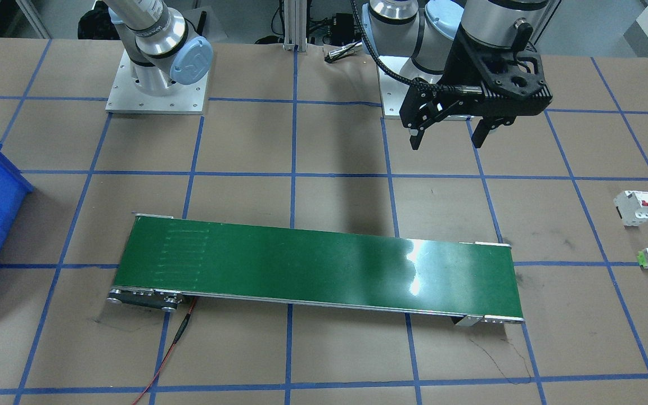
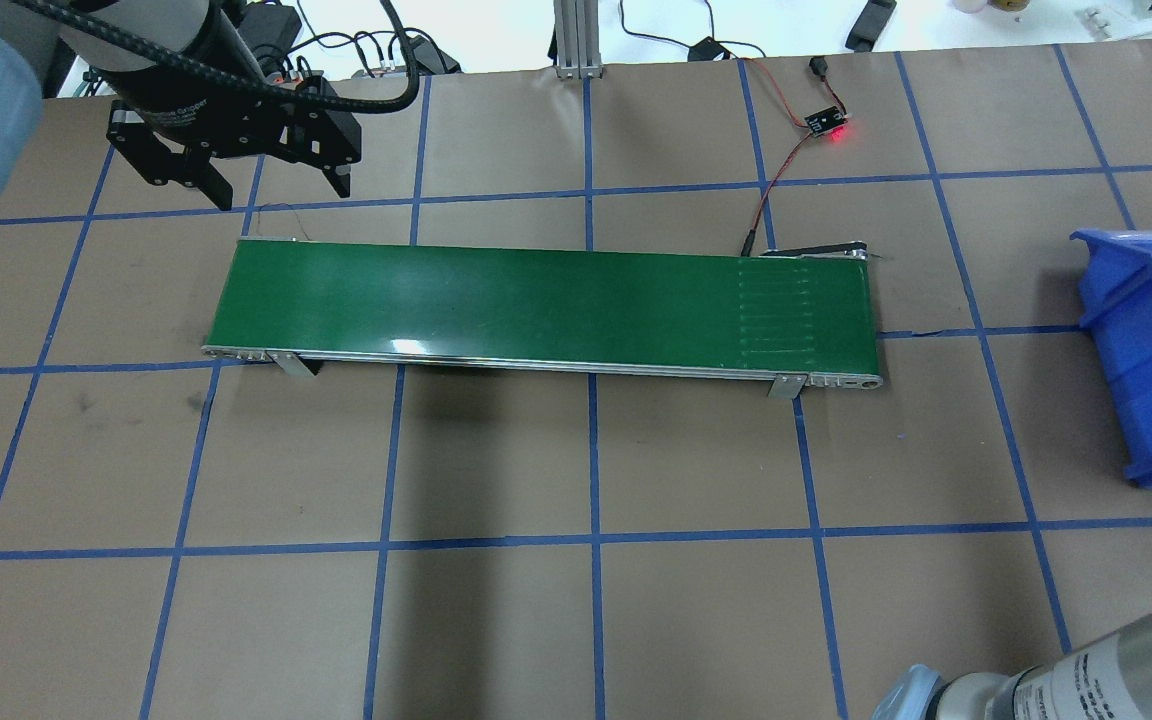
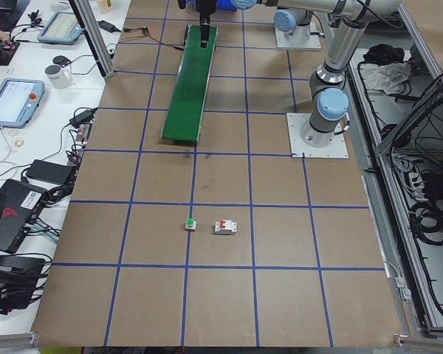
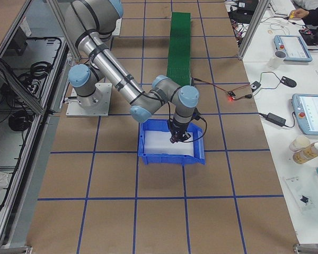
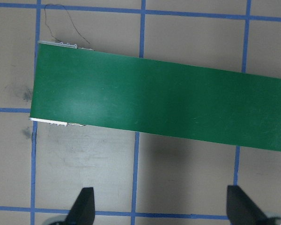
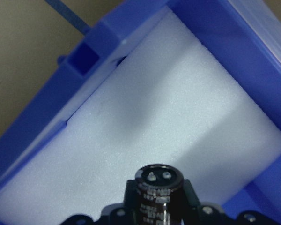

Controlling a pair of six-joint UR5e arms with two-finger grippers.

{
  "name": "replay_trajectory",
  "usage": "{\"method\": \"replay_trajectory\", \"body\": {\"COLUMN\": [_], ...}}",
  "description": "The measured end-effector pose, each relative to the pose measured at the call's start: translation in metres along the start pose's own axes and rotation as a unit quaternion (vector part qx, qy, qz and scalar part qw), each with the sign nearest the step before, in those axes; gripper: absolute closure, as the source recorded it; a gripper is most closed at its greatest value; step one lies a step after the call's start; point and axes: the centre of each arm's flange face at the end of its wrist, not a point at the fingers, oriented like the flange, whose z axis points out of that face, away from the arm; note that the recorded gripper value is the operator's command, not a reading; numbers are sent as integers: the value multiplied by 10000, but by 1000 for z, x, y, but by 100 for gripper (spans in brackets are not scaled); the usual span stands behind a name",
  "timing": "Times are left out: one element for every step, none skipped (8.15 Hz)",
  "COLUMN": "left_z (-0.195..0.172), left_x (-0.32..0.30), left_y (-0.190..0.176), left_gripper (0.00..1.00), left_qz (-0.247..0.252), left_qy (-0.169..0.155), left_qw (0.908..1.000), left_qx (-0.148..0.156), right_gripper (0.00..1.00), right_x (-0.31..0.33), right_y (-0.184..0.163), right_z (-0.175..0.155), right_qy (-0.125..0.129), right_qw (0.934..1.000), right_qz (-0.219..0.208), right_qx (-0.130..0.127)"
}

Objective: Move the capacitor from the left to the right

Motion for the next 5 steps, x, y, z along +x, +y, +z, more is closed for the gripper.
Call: {"method": "replay_trajectory", "body": {"left_z": [-1,-1,-1,-1,0], "left_x": [0,0,0,0,0], "left_y": [1,2,2,2,2], "left_gripper": [0,0,0,0,0], "left_qz": [2,2,1,3,2], "left_qy": [0,1,3,3,3], "left_qw": [10000,10000,10000,10000,10000], "left_qx": [11,12,8,0,-2], "right_gripper": [0,0,0,0,0], "right_x": [2,2,-2,-12,-30], "right_y": [0,1,3,2,-6], "right_z": [12,11,-3,-27,-58], "right_qy": [-31,-11,46,35,-40], "right_qw": [10000,10000,10000,9999,9998], "right_qz": [-83,-85,-66,-71,7], "right_qx": [3,-2,14,65,194]}}
